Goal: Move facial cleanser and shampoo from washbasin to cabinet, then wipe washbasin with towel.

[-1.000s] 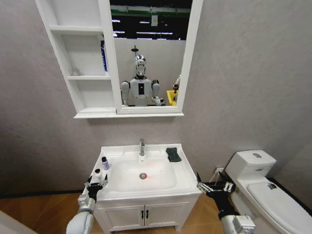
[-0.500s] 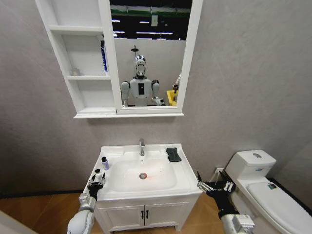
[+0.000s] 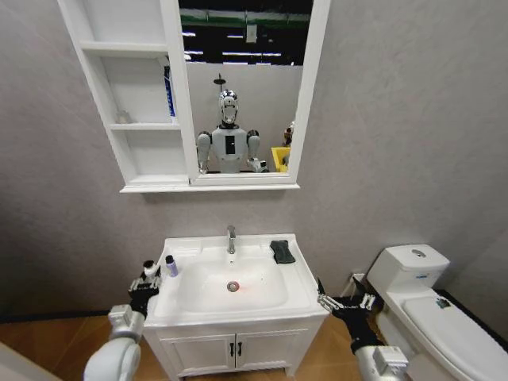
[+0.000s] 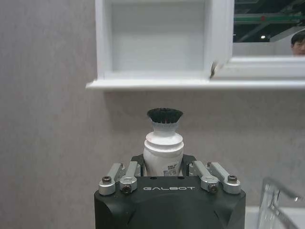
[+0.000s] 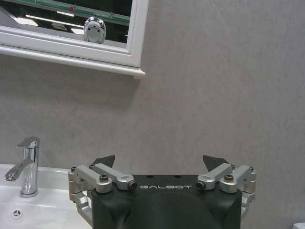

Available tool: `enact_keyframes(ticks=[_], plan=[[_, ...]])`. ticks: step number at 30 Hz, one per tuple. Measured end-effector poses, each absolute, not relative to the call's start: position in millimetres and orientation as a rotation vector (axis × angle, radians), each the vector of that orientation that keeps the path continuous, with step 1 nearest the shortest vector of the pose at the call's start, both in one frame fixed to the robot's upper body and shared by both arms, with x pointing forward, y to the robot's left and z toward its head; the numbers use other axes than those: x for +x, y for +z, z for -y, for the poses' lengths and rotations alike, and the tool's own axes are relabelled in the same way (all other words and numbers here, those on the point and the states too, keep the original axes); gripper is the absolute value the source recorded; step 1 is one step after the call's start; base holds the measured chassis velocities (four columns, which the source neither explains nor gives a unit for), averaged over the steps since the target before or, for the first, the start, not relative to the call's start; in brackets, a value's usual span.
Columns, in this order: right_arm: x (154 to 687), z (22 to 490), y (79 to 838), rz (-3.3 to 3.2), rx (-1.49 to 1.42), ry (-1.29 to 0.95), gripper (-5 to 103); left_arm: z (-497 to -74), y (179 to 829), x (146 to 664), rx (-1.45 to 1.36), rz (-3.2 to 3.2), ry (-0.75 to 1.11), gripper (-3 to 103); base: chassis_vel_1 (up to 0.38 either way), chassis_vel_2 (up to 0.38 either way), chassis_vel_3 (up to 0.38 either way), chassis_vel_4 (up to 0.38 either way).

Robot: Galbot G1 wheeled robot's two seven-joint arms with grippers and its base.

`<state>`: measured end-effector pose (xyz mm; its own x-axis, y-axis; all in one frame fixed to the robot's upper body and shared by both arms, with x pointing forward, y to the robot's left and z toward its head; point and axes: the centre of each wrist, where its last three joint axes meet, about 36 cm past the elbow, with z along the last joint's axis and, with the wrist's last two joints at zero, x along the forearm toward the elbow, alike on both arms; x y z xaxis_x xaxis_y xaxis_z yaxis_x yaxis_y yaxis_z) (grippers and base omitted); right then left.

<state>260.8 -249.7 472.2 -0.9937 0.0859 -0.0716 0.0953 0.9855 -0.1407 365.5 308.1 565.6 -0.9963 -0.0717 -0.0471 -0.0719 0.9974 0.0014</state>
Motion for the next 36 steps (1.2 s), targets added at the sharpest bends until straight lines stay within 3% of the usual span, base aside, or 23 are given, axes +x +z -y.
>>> enact_keyframes(ticks=[4,8,14,17,24,36], plan=[[249,250,465,-3.068,0.160,-0.245,100,-316,644,369,-0.006,-3.111,0.059,38,0.000,0.000,0.000,0.000],[243,250,461,-3.074,0.165,-0.254,100,-327,678,385,0.006,-3.100,0.088,38,0.000,0.000,0.000,0.000],[240,249,466,-3.065,0.185,-0.264,100,-352,743,446,-0.020,-3.075,0.059,38,0.000,0.000,0.000,0.000],[241,247,475,-3.059,0.205,-0.267,100,-368,784,505,-0.056,-3.078,0.030,38,0.000,0.000,0.000,0.000],[239,247,478,-3.056,0.235,-0.280,100,-378,820,569,-0.082,-3.124,-0.001,38,0.000,0.000,0.000,0.000],[230,253,475,-3.046,0.279,-0.291,100,-370,830,622,-0.101,-3.169,-0.030,38,0.000,0.000,0.000,0.000]])
